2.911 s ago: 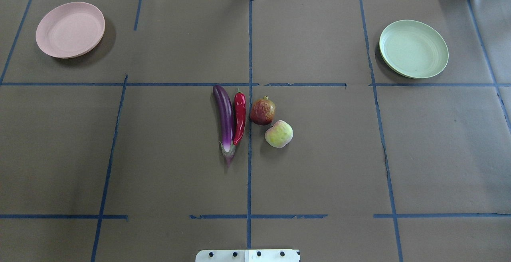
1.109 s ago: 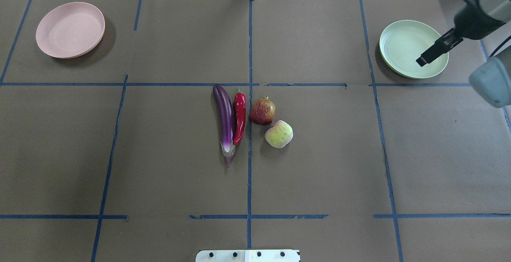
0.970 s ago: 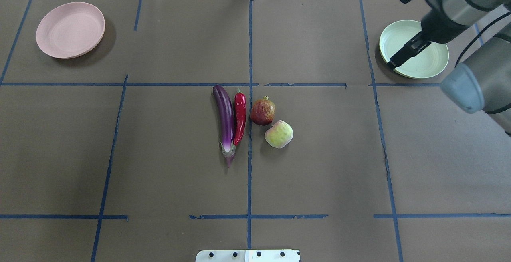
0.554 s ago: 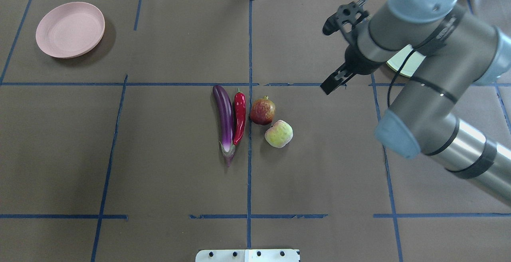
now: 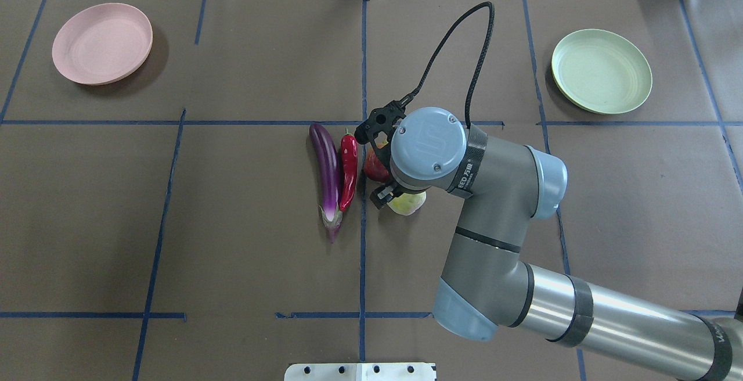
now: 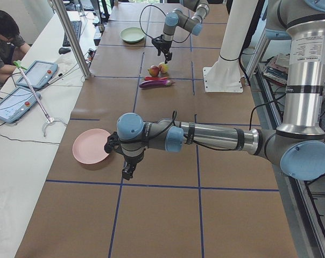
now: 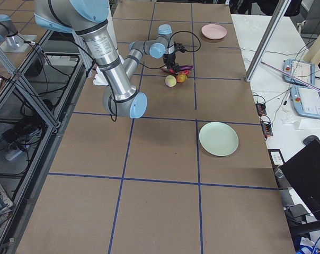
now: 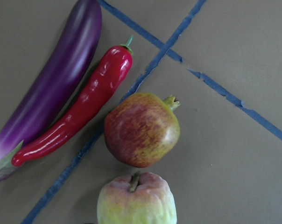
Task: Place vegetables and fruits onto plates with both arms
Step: 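Move the right gripper down to the yellow-green apple, then close the right gripper on the apple and lift it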
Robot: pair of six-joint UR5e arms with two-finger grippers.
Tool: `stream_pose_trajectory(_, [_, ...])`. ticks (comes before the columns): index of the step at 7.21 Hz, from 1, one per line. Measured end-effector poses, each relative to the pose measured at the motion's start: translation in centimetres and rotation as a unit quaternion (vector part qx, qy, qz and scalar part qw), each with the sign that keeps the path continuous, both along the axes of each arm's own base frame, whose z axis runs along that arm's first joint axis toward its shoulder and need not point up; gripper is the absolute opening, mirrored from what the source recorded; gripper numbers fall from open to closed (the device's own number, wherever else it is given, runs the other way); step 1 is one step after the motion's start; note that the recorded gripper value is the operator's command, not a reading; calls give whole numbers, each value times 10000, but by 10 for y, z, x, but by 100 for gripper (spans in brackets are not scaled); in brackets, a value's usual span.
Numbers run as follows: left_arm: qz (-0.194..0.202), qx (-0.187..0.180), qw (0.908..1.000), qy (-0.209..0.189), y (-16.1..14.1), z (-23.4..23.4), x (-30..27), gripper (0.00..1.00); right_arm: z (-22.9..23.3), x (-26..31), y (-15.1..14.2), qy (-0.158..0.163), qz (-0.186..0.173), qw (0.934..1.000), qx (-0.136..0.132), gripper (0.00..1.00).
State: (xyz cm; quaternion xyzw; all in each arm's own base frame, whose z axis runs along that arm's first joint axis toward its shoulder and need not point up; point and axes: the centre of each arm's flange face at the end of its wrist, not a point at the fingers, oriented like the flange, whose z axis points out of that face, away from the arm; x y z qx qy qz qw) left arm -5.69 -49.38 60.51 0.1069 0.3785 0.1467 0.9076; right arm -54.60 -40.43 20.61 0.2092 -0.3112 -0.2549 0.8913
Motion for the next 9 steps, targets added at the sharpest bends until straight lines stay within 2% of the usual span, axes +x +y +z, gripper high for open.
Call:
stream_pose_trajectory(4, [6,-16,10000,0,0,1,1,100,25,-29,5,329,-87,9994,-56,99])
stream_pose_trajectory(5, [14,-21,10000,0,0,1,1,100,30,-32,3,391,-92,9992,-75,91])
stream_pose_trajectory(6, [21,-24,10000,0,0,2,2,100,33,-34,2,421,-94,9990,-86,66])
stream_pose_trajectory(7, [23,-29,10000,0,0,2,3,100,31,-37,1,422,-91,9990,-88,21])
stream_pose_trajectory(8, [25,-33,10000,0,0,2,3,100,28,-38,0,403,-88,9991,-96,8])
stream_pose_trajectory(9, [27,-32,10000,0,0,2,3,100,24,-36,-3,352,-79,9993,-128,7])
